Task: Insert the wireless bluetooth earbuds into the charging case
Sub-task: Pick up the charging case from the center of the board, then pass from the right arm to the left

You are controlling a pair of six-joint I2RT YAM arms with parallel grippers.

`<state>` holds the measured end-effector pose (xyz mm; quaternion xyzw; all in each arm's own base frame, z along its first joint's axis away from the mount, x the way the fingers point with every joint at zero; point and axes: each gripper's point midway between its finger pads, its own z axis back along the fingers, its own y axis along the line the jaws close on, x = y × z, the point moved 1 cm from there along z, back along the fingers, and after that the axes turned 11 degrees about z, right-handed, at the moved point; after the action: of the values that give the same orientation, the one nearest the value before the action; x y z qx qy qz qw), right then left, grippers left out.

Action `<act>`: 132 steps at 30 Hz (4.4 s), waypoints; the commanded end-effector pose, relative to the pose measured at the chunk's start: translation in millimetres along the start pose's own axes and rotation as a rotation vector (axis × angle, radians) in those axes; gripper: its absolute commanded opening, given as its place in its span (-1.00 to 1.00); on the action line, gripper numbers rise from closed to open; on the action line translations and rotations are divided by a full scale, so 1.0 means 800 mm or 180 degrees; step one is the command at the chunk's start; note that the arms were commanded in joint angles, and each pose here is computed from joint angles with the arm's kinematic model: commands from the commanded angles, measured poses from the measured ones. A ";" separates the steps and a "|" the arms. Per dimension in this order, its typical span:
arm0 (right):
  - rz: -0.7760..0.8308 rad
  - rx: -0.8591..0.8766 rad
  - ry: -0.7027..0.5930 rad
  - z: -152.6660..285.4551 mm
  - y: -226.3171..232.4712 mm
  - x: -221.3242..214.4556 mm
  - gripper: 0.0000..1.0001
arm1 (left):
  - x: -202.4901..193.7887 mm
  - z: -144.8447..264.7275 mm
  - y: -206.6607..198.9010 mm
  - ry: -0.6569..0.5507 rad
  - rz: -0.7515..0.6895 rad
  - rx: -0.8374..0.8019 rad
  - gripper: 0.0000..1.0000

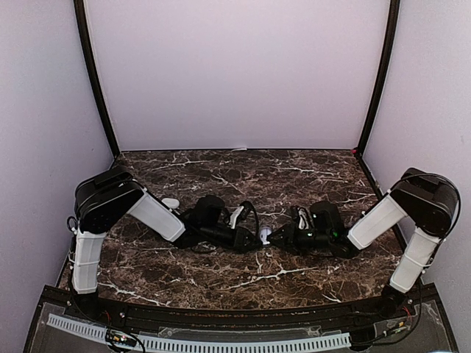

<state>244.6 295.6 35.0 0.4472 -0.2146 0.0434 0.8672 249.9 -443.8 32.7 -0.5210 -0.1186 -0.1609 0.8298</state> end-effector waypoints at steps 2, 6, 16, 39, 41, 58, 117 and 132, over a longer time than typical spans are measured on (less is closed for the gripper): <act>0.0051 -0.0093 -0.0009 0.007 -0.019 -0.001 -0.15 | -0.007 0.001 -0.003 0.0045 0.0014 -0.0021 -0.50; 0.0175 -0.0100 -0.0024 0.015 -0.022 0.006 -0.11 | -0.002 0.005 -0.010 -0.0008 -0.0020 -0.0043 -0.50; 0.0484 -0.0146 0.0039 0.021 -0.021 0.028 -0.05 | 0.021 0.017 -0.020 -0.0218 -0.0092 0.0060 -0.36; 0.0354 0.0250 0.0322 -0.010 -0.021 0.029 -0.24 | 0.052 0.006 -0.001 -0.0251 0.0185 0.0034 -0.17; 0.0307 0.0272 0.0326 -0.009 -0.021 0.027 -0.26 | 0.051 0.002 -0.001 -0.0223 0.0199 0.0002 -0.35; 0.0161 0.0550 0.0284 -0.004 -0.008 0.022 -0.29 | 0.034 0.000 0.022 -0.0117 0.0295 0.0151 -0.72; 0.3522 0.0968 -0.0137 0.078 0.236 0.007 -0.64 | -0.029 0.231 -0.147 -0.1010 -0.2330 -0.0624 0.81; 0.4889 0.1245 -0.0230 0.071 0.274 -0.040 -0.72 | -0.085 0.230 -0.152 -0.1074 -0.3127 -0.1347 0.98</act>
<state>140.9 374.0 209.5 0.3477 -0.4588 0.6137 0.5404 145.3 -311.2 160.2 -0.5643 -0.4029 -0.4255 0.5816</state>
